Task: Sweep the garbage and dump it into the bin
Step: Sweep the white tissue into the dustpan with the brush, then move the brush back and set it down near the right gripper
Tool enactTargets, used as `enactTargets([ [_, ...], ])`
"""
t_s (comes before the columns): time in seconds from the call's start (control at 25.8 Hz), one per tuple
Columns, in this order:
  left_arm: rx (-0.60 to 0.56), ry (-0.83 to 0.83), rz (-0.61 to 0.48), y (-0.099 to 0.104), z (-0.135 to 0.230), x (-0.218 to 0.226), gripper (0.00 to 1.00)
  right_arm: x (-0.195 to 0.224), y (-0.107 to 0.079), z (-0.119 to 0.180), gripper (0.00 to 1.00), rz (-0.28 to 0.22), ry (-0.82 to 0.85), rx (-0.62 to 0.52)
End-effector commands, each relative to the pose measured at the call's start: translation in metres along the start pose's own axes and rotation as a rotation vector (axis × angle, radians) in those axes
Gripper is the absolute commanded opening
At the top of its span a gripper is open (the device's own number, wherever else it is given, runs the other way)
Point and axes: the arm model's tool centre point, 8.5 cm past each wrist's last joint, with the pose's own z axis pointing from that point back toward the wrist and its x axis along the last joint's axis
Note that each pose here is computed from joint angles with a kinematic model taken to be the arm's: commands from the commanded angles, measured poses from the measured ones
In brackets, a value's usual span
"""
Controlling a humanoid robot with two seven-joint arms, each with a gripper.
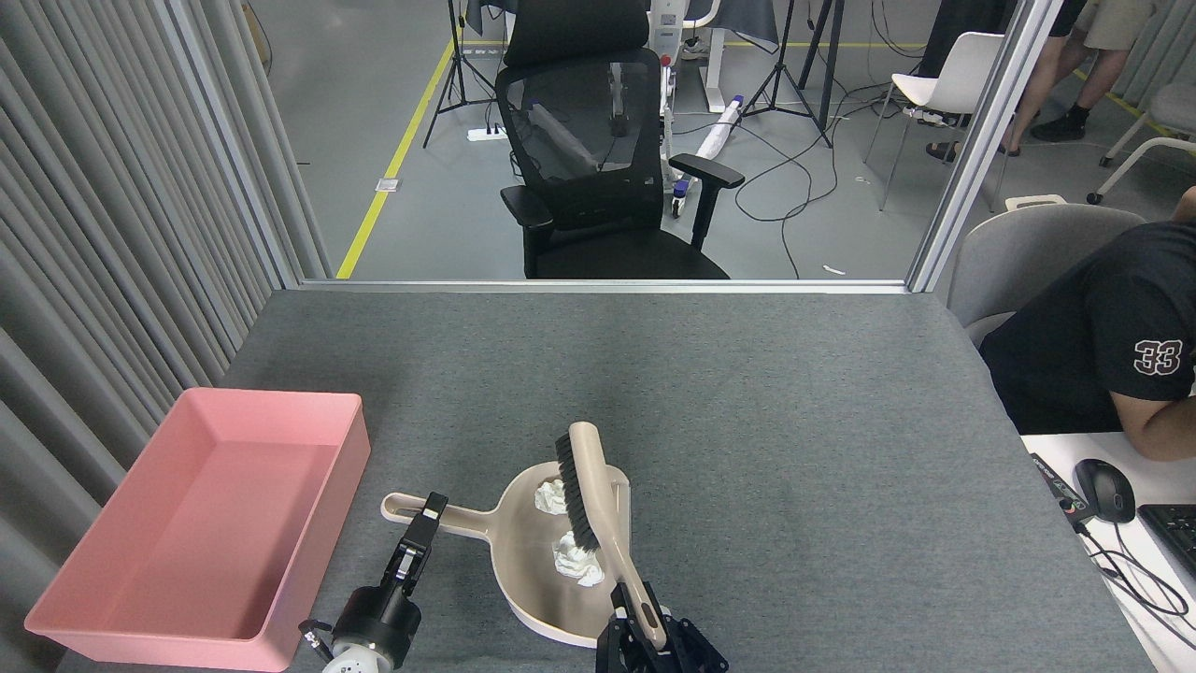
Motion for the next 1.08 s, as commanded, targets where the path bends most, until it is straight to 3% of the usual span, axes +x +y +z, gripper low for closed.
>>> enactTargets([
  [0.0,-0.001,0.005,0.004,-0.001,0.000,0.000,0.19,-0.021,-0.017,0.017,0.00,0.024,0.035,-0.041],
  [0.15,0.002,0.013,0.008,0.000,-0.001,-0.001,0.19,-0.065,-0.029,0.033,0.00,0.077,0.121,-0.052],
  [0.43,-0.002,0.021,0.022,-0.002,-0.001,-0.003,0.19,-0.134,-0.053,0.053,0.00,0.230,0.227,-0.035],
  [0.62,0.001,0.020,0.025,-0.001,-0.002,-0.002,0.19,-0.142,-0.052,0.059,0.01,0.251,0.238,-0.021],
  [0.74,-0.003,0.041,0.034,0.000,-0.002,-0.004,0.19,-0.143,-0.051,0.060,0.19,0.242,0.257,-0.021],
  [0.77,0.003,0.050,0.042,0.001,-0.002,-0.005,0.19,-0.143,-0.051,0.060,0.29,0.242,0.260,-0.022],
  [0.85,0.008,0.048,0.053,0.003,-0.003,-0.004,0.19,-0.146,-0.051,0.061,0.57,0.240,0.277,-0.007],
  [0.93,0.014,0.048,0.057,0.004,-0.003,-0.004,0.19,-0.148,-0.050,0.062,0.61,0.245,0.289,0.010],
  [0.97,0.012,0.048,0.057,0.003,-0.003,-0.003,0.19,-0.150,-0.051,0.062,0.70,0.248,0.292,0.010],
  [1.05,0.006,0.053,0.058,0.003,-0.003,-0.004,0.19,-0.152,-0.052,0.063,0.98,0.251,0.299,0.006],
])
